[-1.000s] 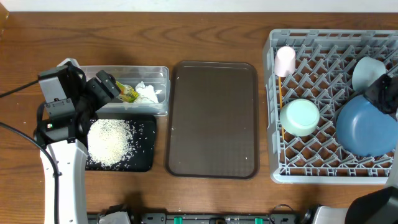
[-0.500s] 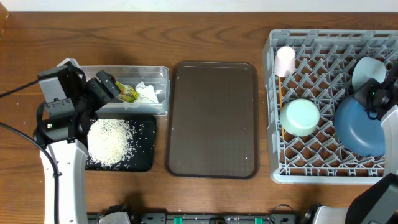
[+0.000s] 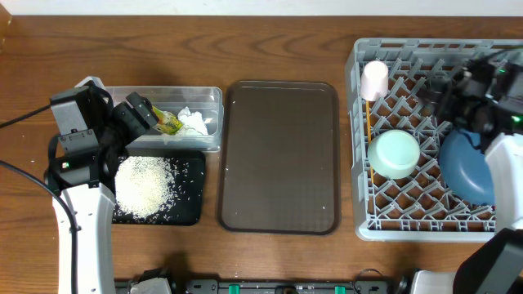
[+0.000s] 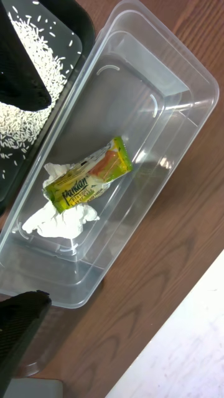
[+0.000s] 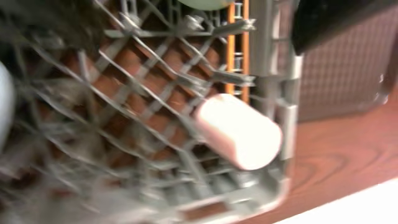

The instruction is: Sort waste into correct bins and load items into the dishwasher rack

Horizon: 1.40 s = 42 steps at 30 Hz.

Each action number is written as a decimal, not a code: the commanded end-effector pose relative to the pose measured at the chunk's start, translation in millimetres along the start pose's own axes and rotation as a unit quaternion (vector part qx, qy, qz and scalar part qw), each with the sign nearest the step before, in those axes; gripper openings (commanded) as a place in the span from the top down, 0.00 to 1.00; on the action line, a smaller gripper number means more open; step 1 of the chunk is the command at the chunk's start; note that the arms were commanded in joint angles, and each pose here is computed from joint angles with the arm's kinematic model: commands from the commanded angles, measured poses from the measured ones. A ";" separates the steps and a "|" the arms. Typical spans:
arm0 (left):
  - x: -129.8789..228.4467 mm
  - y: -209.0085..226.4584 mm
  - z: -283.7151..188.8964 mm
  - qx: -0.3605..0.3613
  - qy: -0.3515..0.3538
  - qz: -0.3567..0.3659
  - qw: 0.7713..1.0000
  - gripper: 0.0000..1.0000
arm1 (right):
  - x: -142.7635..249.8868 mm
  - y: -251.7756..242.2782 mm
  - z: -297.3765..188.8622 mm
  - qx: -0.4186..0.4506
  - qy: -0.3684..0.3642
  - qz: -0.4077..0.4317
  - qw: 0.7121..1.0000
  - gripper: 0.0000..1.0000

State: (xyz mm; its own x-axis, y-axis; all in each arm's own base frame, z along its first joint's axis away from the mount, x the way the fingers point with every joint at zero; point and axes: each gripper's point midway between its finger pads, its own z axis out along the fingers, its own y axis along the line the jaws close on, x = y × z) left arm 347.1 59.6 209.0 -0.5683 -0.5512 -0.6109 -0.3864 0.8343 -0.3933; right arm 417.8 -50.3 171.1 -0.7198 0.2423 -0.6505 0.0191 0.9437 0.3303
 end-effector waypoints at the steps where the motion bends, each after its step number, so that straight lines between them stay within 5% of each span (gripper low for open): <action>1: 0.9 4.1 1.7 -0.007 0.001 0.002 1.000 0.05 | 3.1 26.0 9.7 -0.013 0.006 -0.121 0.993 0.01; 8: 0.8 4.1 1.6 -0.007 0.001 0.002 1.000 0.05 | -8.5 4.4 13.4 0.136 0.003 -0.213 0.968 0.01; 36: 0.9 4.1 1.7 -0.007 0.001 0.002 1.000 0.05 | 0.4 3.4 12.2 0.137 0.021 -0.210 0.968 0.01; 42: 0.9 4.1 1.7 -0.007 0.001 0.002 1.000 0.05 | 19.0 9.0 -30.9 0.149 0.051 -0.209 0.965 0.01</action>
State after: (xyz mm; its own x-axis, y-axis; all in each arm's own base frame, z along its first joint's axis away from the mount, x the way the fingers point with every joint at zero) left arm 347.1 59.6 208.9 -0.5685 -0.5513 -0.6107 -0.3866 0.8342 -0.3932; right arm 393.1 -43.6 152.4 -0.8097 -0.1585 -0.5651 -0.1034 0.9863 -0.1284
